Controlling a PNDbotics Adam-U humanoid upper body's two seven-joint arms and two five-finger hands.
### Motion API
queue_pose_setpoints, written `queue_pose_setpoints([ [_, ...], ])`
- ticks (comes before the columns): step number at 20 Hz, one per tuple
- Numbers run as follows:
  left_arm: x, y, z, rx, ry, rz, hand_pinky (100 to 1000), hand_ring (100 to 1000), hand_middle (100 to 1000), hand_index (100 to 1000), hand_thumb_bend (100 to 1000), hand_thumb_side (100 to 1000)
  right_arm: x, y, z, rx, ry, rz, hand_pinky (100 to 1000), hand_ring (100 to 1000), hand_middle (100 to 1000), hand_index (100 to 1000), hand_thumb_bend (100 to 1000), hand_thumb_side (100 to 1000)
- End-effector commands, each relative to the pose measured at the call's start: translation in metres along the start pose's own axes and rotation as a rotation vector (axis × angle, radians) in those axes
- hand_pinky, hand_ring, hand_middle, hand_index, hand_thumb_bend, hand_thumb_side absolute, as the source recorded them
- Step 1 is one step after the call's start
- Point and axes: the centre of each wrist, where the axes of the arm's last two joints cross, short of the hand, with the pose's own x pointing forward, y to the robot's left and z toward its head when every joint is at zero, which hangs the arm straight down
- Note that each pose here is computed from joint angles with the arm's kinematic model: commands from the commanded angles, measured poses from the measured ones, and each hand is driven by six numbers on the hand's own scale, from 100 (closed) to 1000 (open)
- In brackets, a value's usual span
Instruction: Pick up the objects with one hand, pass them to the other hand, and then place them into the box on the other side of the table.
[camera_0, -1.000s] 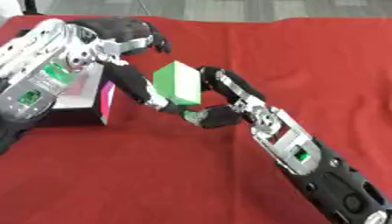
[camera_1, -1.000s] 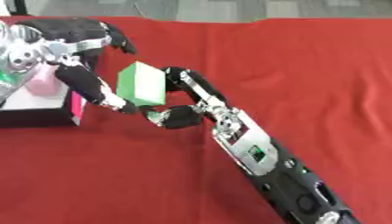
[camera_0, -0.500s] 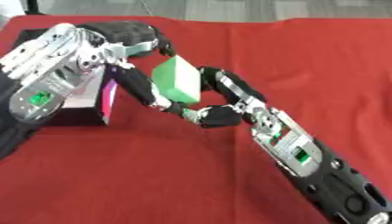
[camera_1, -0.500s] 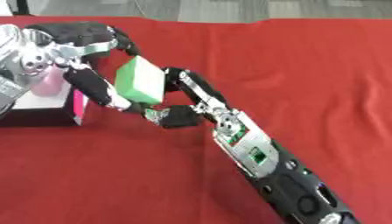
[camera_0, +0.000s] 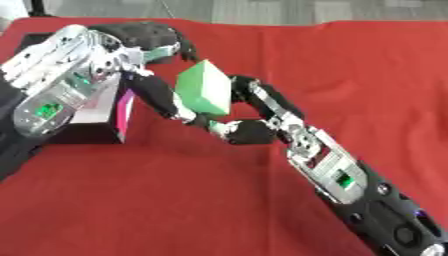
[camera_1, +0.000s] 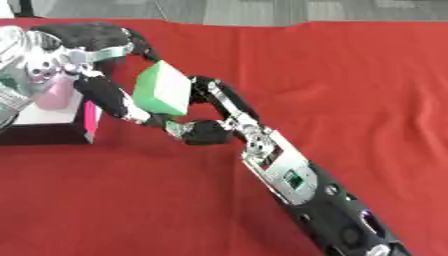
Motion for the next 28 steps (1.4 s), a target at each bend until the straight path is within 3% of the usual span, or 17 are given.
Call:
queue_pose_setpoints([
  [1,-0.0013,0.0038,0.0004,0.023,0.018,-0.003,834,868,787,875,637,545,0.0116,-0.0025,-0.0039,-0.001,-0.043,-0.001,831,677,462,491,100,281],
  [19,0.0011,0.0025,0.0008,0.099,-0.002,0.102,829,862,773,848,460,501,0.0087,-0.003,-0.0027,0.041,-0.054,0.042,836,679,464,503,100,238],
  [24,0.0014,0.0019,0.0017,0.107,-0.018,0.134,833,853,742,814,316,465,0.0068,-0.0034,-0.0025,0.058,-0.055,0.067,838,681,466,504,100,218],
  [28,0.0015,0.0012,0.0019,0.095,-0.03,0.144,832,847,729,792,251,434,0.0049,-0.003,-0.0021,0.069,-0.053,0.084,838,681,466,505,100,208],
])
